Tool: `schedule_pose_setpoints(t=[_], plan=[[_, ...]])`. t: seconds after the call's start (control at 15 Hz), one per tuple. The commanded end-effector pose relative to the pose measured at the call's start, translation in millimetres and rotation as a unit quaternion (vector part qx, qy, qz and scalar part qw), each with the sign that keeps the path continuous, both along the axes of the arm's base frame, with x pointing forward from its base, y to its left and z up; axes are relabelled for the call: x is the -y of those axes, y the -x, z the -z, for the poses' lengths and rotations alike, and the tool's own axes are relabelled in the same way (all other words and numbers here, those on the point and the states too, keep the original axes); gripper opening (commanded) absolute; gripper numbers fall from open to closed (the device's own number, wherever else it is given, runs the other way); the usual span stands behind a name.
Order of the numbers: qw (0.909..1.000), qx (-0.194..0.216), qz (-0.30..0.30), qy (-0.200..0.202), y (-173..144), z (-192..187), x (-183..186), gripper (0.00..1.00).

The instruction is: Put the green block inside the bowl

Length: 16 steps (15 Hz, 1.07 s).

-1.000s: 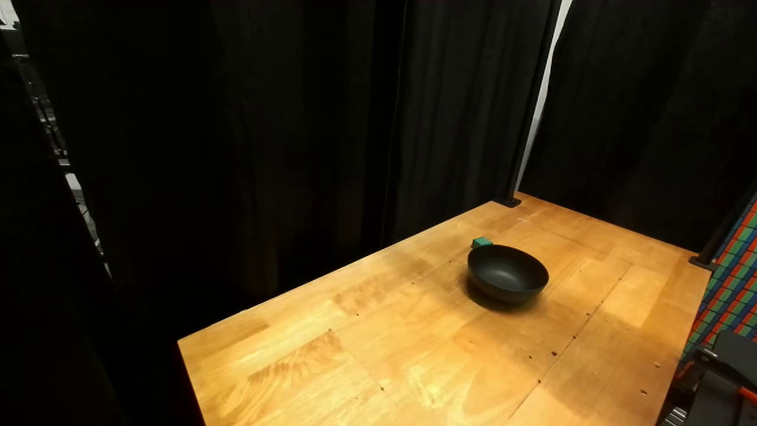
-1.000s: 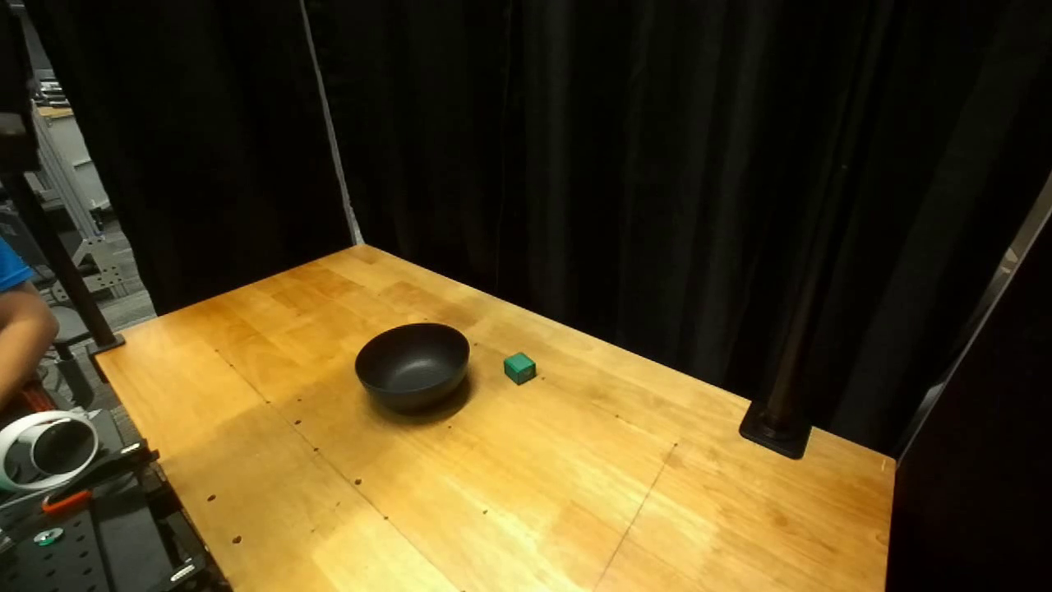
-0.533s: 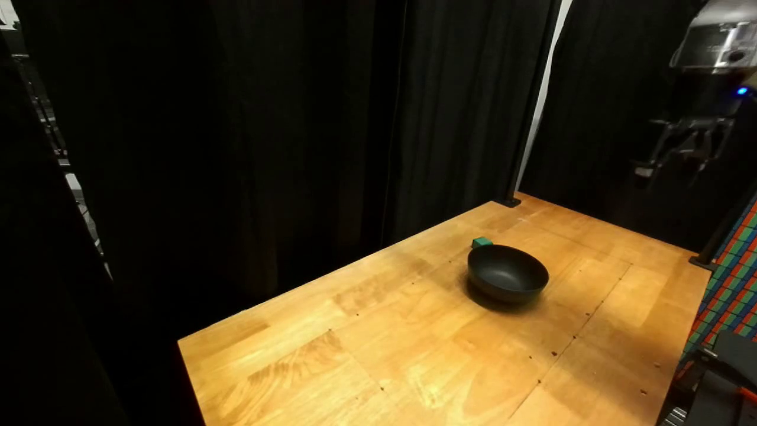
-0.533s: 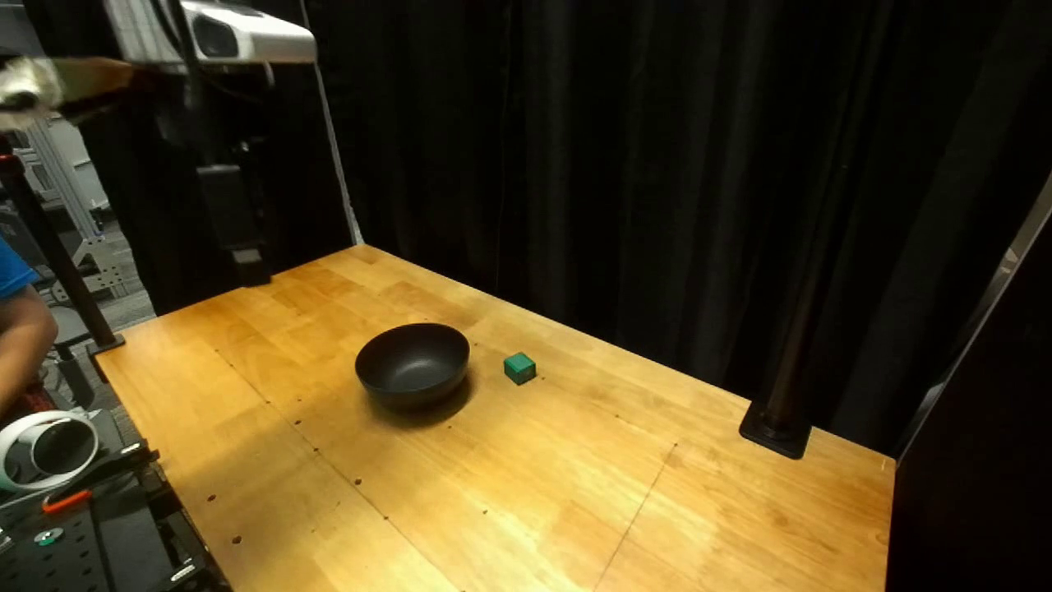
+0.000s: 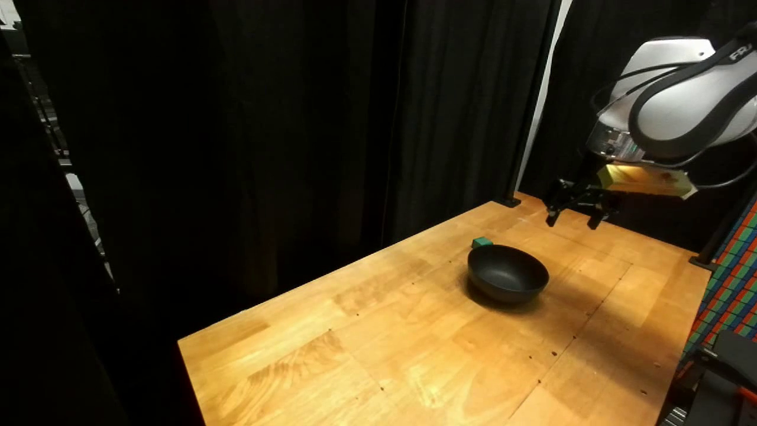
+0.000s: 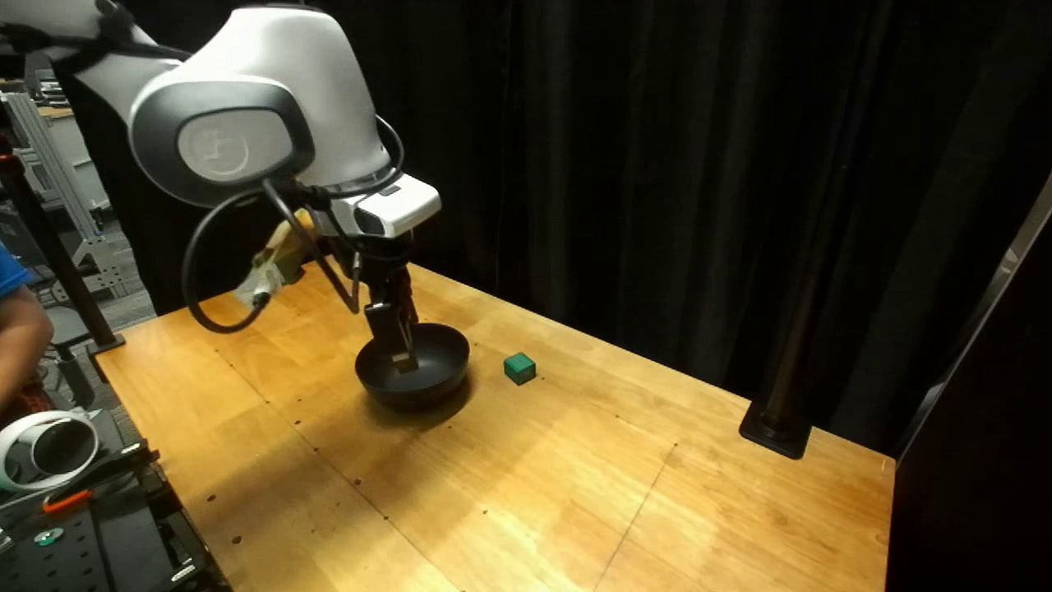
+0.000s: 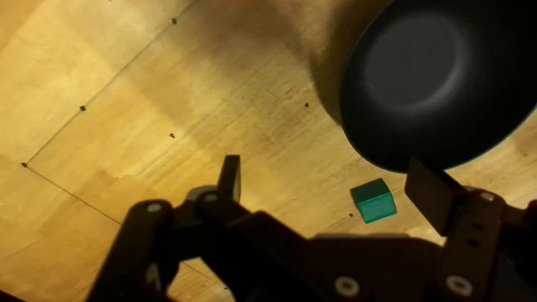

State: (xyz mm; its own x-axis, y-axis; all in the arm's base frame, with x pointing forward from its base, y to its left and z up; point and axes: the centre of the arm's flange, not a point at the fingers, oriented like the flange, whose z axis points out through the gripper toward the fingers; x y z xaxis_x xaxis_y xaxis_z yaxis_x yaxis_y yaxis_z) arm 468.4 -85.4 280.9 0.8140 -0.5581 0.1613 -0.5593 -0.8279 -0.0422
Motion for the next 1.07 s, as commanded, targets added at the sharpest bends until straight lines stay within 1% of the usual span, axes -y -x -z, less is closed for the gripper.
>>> schedule_pose_setpoints(t=[0.0, 0.07, 0.27, 0.47, 0.53, 0.67, 0.8, 1.0], plan=[[0.9973, 0.056, 0.047, 0.012, -41.9, 28.1, -10.8, 1.0], [0.9959, 0.07, 0.054, 0.014, -48.4, 33.5, -16.3, 1.0], [0.9901, 0.111, 0.07, 0.05, -66.3, 48.5, -29.3, 1.0], [0.9834, 0.134, 0.083, 0.09, -81.2, 60.8, -35.0, 1.0], [0.9815, 0.137, 0.085, 0.104, -86.9, 64.9, -37.7, 1.0], [0.9789, 0.14, 0.091, 0.118, -99.5, 71.8, -44.6, 1.0], [0.9785, 0.14, 0.095, 0.118, -109.3, 79.3, -56.6, 1.0], [0.9805, 0.132, 0.093, 0.111, -116.4, 96.9, -72.7, 1.0]])
